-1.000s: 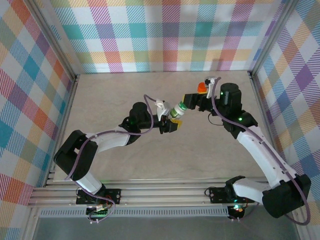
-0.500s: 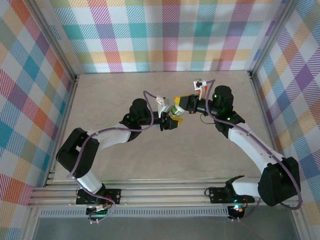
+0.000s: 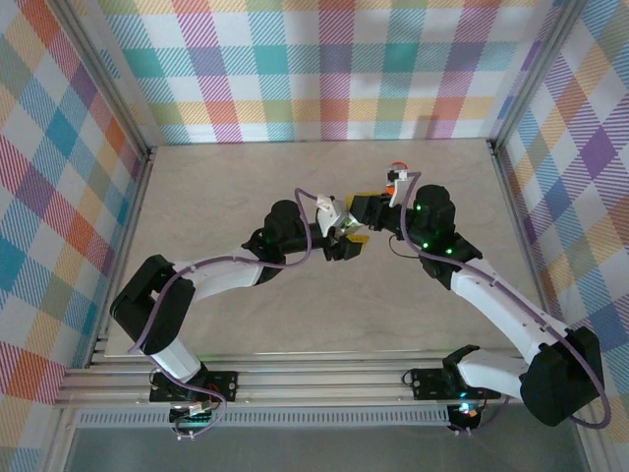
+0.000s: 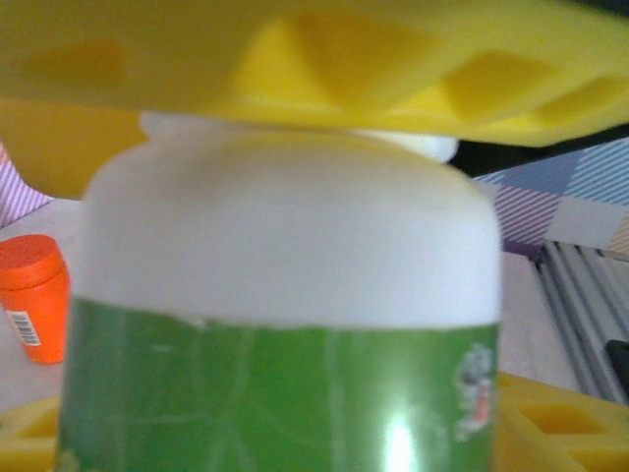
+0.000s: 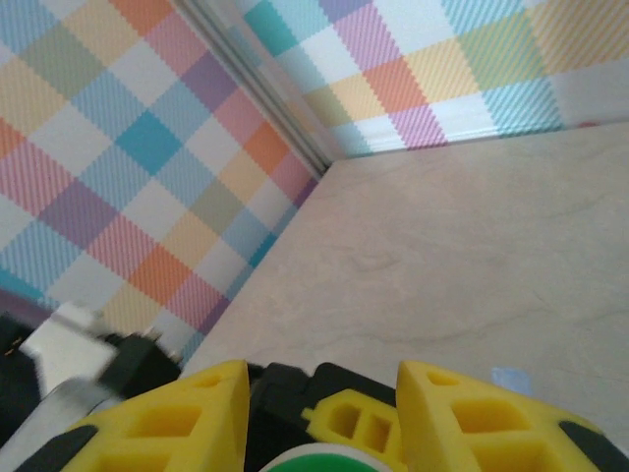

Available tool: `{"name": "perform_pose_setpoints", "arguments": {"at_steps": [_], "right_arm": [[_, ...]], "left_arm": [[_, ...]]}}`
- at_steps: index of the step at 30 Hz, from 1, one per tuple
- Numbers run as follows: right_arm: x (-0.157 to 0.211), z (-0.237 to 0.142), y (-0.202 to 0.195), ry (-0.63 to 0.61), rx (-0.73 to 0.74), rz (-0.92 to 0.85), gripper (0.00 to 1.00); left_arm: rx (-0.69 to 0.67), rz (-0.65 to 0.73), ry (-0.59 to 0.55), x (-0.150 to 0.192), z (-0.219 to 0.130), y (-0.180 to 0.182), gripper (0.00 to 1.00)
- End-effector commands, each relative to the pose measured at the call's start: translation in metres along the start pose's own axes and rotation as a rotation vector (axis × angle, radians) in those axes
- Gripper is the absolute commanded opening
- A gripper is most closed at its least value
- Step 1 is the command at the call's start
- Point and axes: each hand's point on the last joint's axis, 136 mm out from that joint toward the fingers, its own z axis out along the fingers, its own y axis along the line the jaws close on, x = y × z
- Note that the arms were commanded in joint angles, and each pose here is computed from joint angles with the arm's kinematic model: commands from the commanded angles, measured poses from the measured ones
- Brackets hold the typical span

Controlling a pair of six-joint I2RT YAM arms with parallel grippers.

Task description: Sort the pills into containers

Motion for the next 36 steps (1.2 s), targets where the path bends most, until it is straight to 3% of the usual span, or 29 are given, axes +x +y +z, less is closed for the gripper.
{"name": "perform_pose_setpoints", "arguments": {"at_steps": [1, 13, 22, 28, 35, 36], "right_arm": [[-0.012, -0.005, 0.001, -0.034, 0.059, 0.003, 0.00], [-0.017, -0.011, -0.004, -0.048, 0.120, 0.007, 0.00], [-0.028, -0.013, 0.006, -0.080, 0.085, 0.059, 0.00], [-0.031, -0.018, 0.008, -0.101, 0.087, 0.074, 0.00], [-0.030, -0.021, 0.008, -0.102, 0.086, 0.083, 0.00], [-0.030, -0.020, 0.008, -0.101, 0.084, 0.084, 0.00]], "left_arm": [[-0.079, 0.093, -0.036, -0.021, -0.004, 0.003, 0.68], [-0.067, 0.122, -0.038, -0.020, -0.009, -0.005, 0.60], [-0.079, 0.147, 0.018, 0.002, -0.002, -0.005, 0.68], [-0.063, 0.147, 0.041, 0.006, 0.001, -0.006, 0.58], [-0.059, 0.140, 0.046, 0.010, 0.003, -0.008, 0.56], [-0.058, 0.141, 0.043, 0.009, 0.004, -0.009, 0.51]]}}
